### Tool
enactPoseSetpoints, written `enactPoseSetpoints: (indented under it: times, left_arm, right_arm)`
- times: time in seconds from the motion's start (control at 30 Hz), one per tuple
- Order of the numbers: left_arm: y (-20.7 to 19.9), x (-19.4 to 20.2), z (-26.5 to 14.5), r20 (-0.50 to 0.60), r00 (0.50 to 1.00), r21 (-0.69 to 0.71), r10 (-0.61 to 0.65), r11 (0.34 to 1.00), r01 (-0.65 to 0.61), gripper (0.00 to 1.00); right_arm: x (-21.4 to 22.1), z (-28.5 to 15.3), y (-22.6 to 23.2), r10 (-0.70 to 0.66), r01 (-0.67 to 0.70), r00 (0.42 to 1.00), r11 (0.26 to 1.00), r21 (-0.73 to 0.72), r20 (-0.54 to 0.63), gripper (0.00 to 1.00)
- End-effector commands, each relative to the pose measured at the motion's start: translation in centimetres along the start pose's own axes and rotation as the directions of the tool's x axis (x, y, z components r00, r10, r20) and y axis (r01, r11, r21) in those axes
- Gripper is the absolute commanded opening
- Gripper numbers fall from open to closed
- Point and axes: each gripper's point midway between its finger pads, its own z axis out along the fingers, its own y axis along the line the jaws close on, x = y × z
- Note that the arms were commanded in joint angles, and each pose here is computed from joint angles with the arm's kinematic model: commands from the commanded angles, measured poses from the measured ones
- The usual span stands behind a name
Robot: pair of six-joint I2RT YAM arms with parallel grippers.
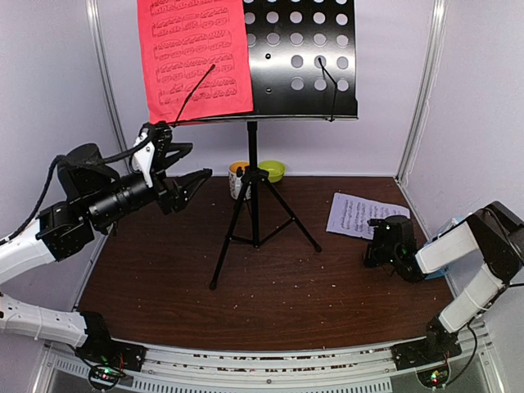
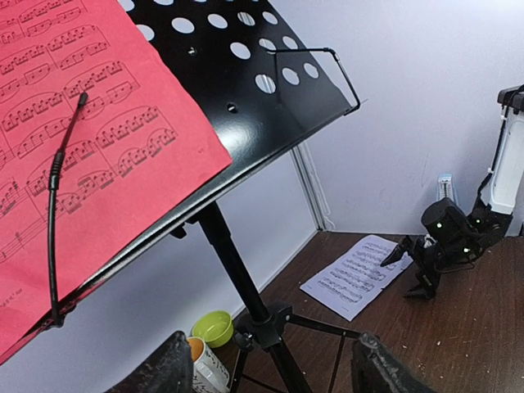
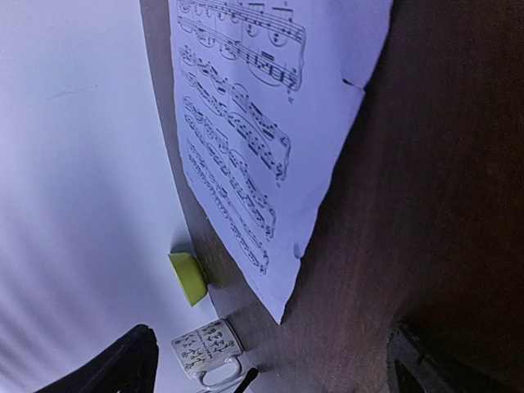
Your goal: Set up the instrument practice props
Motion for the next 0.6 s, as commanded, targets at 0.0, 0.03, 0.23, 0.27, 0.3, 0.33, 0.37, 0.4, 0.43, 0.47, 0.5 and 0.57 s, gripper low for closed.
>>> enactPoseSetpoints:
  times: [0.0, 0.03, 0.23, 0.27, 0.3, 0.33, 0.37, 0.4, 0.43, 0.47, 0.5, 0.57]
  left_arm:
    - [0.2, -1.6, -0.9, 0.076, 0.997, -0.011, -0.022, 1.000, 0.023, 0.68]
    - [0.3, -1.5, -1.0, 0.078, 0.997, -0.014, -0.022, 1.000, 0.024, 0.68]
    - [0.4, -1.1, -1.0, 0.072, 0.997, -0.025, -0.020, 0.999, 0.022, 0.68]
    - [0.4, -1.1, -1.0, 0.070, 0.997, -0.026, -0.018, 0.999, 0.020, 0.68]
    - [0.4, -1.1, -1.0, 0.068, 0.998, -0.027, -0.015, 0.999, 0.017, 0.68]
    - [0.4, -1.0, -1.0, 0.064, 0.998, -0.026, -0.012, 1.000, 0.014, 0.68]
    - [0.4, -0.9, -1.0, 0.059, 0.998, -0.027, -0.010, 1.000, 0.012, 0.68]
    - [0.4, -0.9, -1.1, 0.059, 0.998, -0.029, -0.007, 1.000, 0.009, 0.68]
    - [0.5, -0.9, -1.1, 0.058, 0.998, -0.032, -0.006, 0.999, 0.007, 0.68]
    - [0.5, -0.8, -1.2, 0.057, 0.998, -0.034, -0.005, 0.999, 0.007, 0.68]
    - [0.5, -0.8, -1.2, 0.058, 0.998, -0.035, -0.005, 0.999, 0.007, 0.68]
    - [0.5, -0.7, -1.2, 0.055, 0.998, -0.037, -0.003, 0.999, 0.005, 0.69]
  right_arm:
    - [0.6, 0.1, 1.0, 0.067, -0.067, 0.998, 0.998, -0.010, 0.007, 0.99]
    - [0.5, 0.3, 1.0, 0.071, -0.071, 0.997, 0.997, -0.006, 0.020, 0.99]
    - [-0.2, 1.5, 0.0, 0.106, -0.111, 0.991, 0.993, 0.052, 0.085, 0.95]
    - [-0.2, 1.7, -0.1, 0.105, -0.111, 0.990, 0.992, 0.063, 0.092, 0.95]
    - [-0.3, 1.9, -0.2, 0.105, -0.113, 0.989, 0.991, 0.074, 0.101, 0.95]
    - [-0.4, 2.0, -0.2, 0.099, -0.108, 0.989, 0.991, 0.076, 0.112, 0.95]
    - [-0.6, 2.2, -0.4, 0.100, -0.110, 0.987, 0.991, 0.081, 0.124, 0.95]
    - [-0.7, 2.4, -0.3, 0.097, -0.108, 0.986, 0.991, 0.076, 0.134, 0.94]
    - [-0.8, 2.6, -0.5, 0.094, -0.106, 0.985, 0.991, 0.080, 0.141, 0.94]
    - [-1.1, 2.8, -0.7, 0.092, -0.105, 0.984, 0.991, 0.083, 0.155, 0.94]
    - [-1.2, 3.0, -0.9, 0.086, -0.101, 0.983, 0.991, 0.087, 0.162, 0.94]
    - [-1.2, 3.5, -0.9, 0.076, -0.092, 0.982, 0.992, 0.088, 0.172, 0.93]
